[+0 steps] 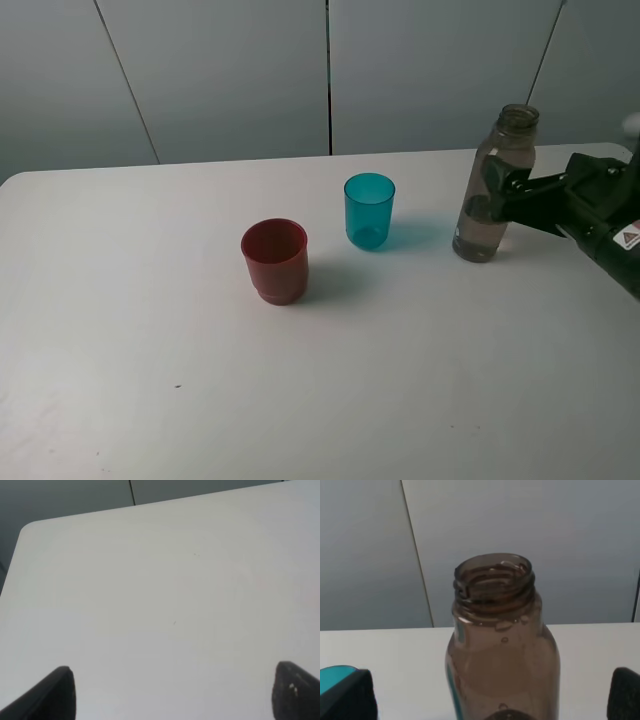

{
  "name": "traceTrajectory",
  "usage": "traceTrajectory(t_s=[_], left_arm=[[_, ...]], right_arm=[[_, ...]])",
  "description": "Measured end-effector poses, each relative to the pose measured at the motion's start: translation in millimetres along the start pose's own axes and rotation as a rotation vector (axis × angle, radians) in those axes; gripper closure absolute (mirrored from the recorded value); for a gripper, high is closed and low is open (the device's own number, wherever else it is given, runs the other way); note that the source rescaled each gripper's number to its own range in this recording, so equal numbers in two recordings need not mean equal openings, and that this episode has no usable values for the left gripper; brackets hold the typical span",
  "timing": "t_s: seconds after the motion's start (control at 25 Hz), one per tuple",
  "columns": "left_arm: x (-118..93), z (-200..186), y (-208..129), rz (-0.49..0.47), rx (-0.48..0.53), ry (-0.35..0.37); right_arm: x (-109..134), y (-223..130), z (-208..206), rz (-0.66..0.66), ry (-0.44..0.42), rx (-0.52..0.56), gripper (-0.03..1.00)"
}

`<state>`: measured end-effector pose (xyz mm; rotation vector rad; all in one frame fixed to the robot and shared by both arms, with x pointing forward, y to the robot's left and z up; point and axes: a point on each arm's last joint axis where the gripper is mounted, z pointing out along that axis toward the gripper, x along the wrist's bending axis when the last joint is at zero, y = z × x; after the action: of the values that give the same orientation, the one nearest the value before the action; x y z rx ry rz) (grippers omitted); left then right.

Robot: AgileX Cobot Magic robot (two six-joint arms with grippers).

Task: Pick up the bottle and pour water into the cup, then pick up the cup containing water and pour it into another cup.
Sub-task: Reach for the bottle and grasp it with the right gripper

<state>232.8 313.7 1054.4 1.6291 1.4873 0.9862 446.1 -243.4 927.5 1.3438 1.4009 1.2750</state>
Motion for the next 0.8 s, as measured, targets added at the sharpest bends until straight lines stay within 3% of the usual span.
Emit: traceTrajectory(t_s=[0.32, 0.8], left_arm=[[0, 0, 0, 0.000, 0.000, 0.000], [0, 0, 0, 0.000, 0.000, 0.000]], right_arm=[[-3, -39, 13, -0.012, -0.026, 0.145, -0.03], [3, -34, 40, -0.030, -0.017, 0.090, -0.03]])
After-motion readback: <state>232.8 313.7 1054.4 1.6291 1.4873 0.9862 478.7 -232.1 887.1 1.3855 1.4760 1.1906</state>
